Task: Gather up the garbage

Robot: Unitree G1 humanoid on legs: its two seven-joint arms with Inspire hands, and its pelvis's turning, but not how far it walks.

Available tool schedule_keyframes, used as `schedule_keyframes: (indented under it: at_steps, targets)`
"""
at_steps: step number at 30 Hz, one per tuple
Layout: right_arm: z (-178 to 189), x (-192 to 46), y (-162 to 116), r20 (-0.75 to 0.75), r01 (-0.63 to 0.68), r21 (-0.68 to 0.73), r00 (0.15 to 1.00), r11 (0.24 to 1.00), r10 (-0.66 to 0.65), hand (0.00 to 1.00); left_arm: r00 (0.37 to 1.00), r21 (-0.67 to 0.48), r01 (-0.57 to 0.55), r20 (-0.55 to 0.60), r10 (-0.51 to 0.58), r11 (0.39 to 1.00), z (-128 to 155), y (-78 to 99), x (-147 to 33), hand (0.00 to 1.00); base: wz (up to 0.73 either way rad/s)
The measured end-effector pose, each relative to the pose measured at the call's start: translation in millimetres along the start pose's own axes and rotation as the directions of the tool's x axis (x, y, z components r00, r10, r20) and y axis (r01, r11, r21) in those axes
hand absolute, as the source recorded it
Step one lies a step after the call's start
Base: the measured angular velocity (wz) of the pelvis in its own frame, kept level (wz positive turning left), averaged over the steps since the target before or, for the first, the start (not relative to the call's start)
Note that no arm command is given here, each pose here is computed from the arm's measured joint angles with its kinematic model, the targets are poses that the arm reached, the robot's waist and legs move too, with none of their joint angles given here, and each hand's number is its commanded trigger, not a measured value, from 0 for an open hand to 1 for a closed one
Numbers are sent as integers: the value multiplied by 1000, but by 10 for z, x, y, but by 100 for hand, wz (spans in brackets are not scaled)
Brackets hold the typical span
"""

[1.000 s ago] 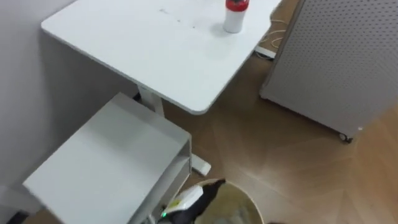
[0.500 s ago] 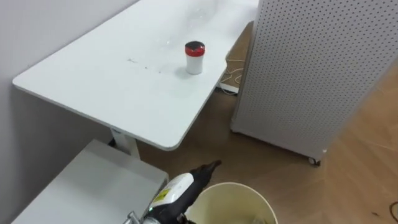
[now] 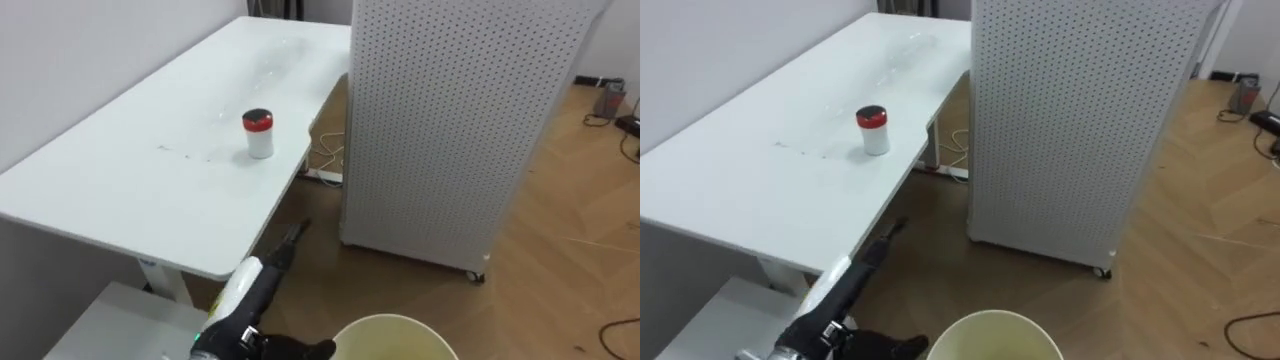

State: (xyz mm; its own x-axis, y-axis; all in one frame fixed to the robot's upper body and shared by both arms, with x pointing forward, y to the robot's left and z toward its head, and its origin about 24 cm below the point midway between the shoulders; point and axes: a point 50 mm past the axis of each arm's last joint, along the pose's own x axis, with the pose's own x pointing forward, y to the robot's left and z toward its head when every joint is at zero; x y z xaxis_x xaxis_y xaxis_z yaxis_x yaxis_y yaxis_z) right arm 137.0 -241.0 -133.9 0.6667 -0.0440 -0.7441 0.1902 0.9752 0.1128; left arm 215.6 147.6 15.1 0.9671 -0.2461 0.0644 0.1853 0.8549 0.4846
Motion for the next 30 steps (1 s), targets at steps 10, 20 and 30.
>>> schedule_keyframes:
  at_steps: [10,20,30]
  targets:
    - [-150,-46,53,-30,3,-19,1000,1000,-3,100,961,2,-275,41,275,961,45,326,-71,0,-5]
    - [-119,-26,133,-9,-11,-15,1000,1000,11,100,922,-15,-386,24,386,922,20,385,-118,0,1]
    - [-147,-26,193,-14,-31,-16,999,999,31,100,919,-38,-394,-31,393,918,-63,355,-134,0,0]
